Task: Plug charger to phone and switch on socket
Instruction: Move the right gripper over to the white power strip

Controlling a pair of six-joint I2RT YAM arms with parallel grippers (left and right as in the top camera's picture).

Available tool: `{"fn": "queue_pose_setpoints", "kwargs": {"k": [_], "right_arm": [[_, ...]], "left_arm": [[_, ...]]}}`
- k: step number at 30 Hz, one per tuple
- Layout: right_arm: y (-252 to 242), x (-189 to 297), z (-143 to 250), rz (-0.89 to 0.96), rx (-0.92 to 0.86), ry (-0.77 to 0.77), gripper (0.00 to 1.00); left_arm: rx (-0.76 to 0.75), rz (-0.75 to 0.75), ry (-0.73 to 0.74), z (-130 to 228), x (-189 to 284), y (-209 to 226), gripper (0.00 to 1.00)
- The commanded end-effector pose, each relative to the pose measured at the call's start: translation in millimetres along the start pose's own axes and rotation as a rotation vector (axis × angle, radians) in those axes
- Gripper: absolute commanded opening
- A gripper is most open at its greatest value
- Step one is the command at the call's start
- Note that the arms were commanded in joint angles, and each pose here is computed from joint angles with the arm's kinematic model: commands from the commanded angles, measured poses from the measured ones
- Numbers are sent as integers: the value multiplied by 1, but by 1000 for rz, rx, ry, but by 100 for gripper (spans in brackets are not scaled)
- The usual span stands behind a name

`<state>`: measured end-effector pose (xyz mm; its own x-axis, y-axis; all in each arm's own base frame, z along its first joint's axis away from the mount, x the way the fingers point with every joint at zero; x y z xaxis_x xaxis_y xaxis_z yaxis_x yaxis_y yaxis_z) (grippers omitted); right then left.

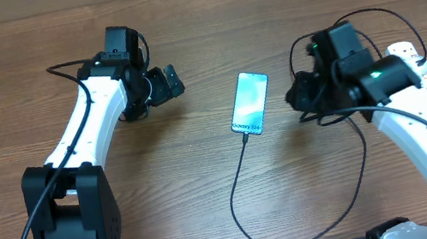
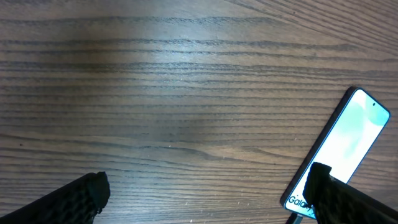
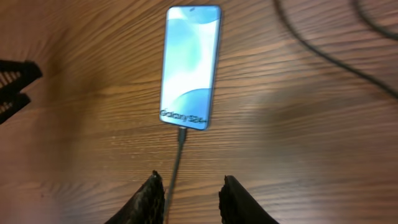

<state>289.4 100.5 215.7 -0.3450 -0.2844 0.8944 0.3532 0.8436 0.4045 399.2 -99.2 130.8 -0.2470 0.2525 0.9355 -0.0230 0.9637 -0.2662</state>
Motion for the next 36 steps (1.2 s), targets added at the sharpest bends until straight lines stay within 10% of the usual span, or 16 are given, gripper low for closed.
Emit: {"fn": "queue_pose_setpoints", "kwargs": {"k": [1, 25, 36], "right_arm": [[-17, 18, -20, 33, 3, -66, 33], [-66, 22, -34, 236, -1, -80, 32], [-65, 10, -40, 234, -18, -73, 64]], "left_arm": [[-25, 2, -29, -3, 10, -2, 100], [-25, 2, -29, -3, 10, -2, 100], [-25, 2, -29, -3, 10, -2, 100]]}}
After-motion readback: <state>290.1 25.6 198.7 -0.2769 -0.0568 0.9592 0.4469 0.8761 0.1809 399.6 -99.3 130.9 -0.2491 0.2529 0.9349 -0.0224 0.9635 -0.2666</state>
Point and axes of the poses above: each gripper's point midway between its finger pads, its own x axis back along the fingers, its own y axis along the line the jaws close on, z = x × y, the point moved 5 cm from there along x, back along the fingers, and after that the axes turned 11 degrees about -x, right-handed, at the moved point
